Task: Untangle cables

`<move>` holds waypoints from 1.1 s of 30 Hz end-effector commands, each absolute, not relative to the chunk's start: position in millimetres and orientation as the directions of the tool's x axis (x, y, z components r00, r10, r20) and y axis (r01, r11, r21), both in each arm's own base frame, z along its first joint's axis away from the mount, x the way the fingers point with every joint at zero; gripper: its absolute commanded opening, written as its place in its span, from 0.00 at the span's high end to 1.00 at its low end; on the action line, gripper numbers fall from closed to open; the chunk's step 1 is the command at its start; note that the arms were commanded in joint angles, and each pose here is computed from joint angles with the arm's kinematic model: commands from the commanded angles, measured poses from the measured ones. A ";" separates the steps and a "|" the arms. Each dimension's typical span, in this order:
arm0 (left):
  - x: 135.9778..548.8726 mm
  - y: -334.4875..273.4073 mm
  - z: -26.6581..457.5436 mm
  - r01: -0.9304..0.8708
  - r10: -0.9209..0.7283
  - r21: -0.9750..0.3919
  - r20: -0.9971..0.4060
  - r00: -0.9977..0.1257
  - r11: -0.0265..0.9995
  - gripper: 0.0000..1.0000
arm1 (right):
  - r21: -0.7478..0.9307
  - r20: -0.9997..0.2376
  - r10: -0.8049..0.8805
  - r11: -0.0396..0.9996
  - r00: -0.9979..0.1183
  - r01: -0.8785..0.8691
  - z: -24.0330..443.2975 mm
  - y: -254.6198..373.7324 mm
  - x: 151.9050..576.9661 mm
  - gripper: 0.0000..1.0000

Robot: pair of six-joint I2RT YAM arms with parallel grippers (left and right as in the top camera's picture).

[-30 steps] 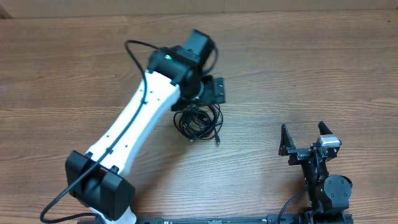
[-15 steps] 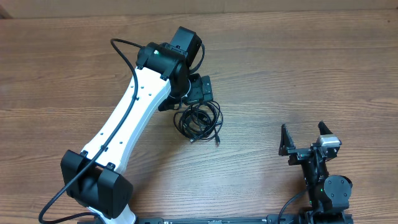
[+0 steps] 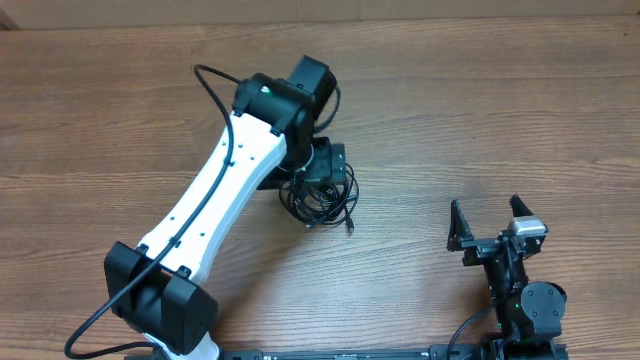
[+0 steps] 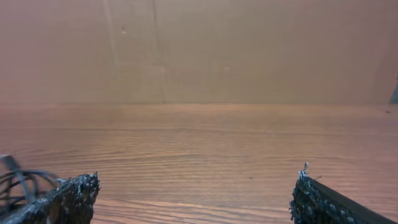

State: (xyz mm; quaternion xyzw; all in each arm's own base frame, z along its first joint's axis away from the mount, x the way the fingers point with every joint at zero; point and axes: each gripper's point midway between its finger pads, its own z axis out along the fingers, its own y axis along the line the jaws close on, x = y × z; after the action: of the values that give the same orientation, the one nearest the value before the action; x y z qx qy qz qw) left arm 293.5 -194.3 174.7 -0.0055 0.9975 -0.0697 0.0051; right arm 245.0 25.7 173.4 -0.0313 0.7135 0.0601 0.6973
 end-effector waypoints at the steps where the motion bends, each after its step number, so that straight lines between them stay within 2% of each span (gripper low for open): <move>1: 289.6 -202.7 177.2 0.072 0.069 -0.132 -0.027 -0.997 0.989 0.00 | 0.057 -0.998 0.054 0.961 -0.019 -0.269 174.6 49.6 240.2 0.00; 4: 287.5 -209.1 177.4 0.079 0.075 -0.137 -0.032 -0.997 0.987 0.00 | 0.173 -0.985 0.157 0.874 -0.073 -0.455 177.6 82.5 227.2 0.00; 7: 284.4 -214.5 177.5 0.066 0.062 -0.142 -0.029 -0.998 0.988 0.00 | 0.325 -0.946 0.248 0.705 -0.211 -0.630 177.7 117.5 203.1 0.00; 9: 282.2 -218.5 177.8 0.068 0.065 -0.155 -0.023 -0.998 0.986 0.00 | 0.406 -0.914 0.278 0.613 -0.296 -0.678 177.6 130.4 190.3 0.00; 11: 280.1 -220.6 178.2 0.038 0.037 -0.168 -0.009 -0.999 0.985 0.02 | 0.464 -0.886 0.302 0.566 -0.351 -0.682 177.6 135.1 185.0 0.00; 14: 281.7 -221.4 179.4 -0.004 -0.006 -0.172 -0.012 -1.000 0.985 0.04 | 0.509 -0.859 0.365 0.525 -0.360 -0.682 192.7 135.5 183.7 0.00; 17: 287.4 -217.3 185.2 -0.034 -0.041 -0.178 -0.041 -0.998 0.984 0.04 | 0.432 -0.881 0.402 0.476 -0.248 -0.766 235.0 137.5 172.1 0.00; 20: 290.6 -208.2 198.1 -0.053 -0.069 -0.200 -0.072 -0.995 0.978 0.05 | 0.330 -0.898 0.429 0.511 -0.097 -0.794 282.9 130.7 162.9 0.00; 23: 293.5 -191.6 216.5 -0.081 -0.109 -0.215 -0.123 -0.986 0.973 0.05 | 0.216 -0.912 0.407 0.596 0.058 -0.773 326.1 121.0 154.9 0.00; 25: 295.6 -176.4 228.8 -0.103 -0.139 -0.207 -0.168 -0.976 0.973 0.05 | 0.167 -0.922 0.367 0.657 0.119 -0.735 347.7 114.9 153.1 0.00; 29: 298.0 -151.9 243.0 -0.144 -0.184 -0.181 -0.228 -0.956 0.973 0.04 | 0.136 -0.962 0.258 0.730 0.085 -0.670 367.0 110.2 158.0 0.00; 33: 300.6 -125.7 240.8 -0.220 -0.236 -0.089 -0.252 -0.938 0.971 0.07 | 0.151 -0.989 0.123 0.789 -0.088 -0.596 361.0 105.3 177.6 0.00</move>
State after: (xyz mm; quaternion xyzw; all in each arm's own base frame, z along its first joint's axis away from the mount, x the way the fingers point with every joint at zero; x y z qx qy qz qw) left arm 292.2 -147.0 239.9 -0.0853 0.9873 -0.0777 0.1093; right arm 160.3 114.3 353.9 -0.1538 0.6594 0.3465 0.6492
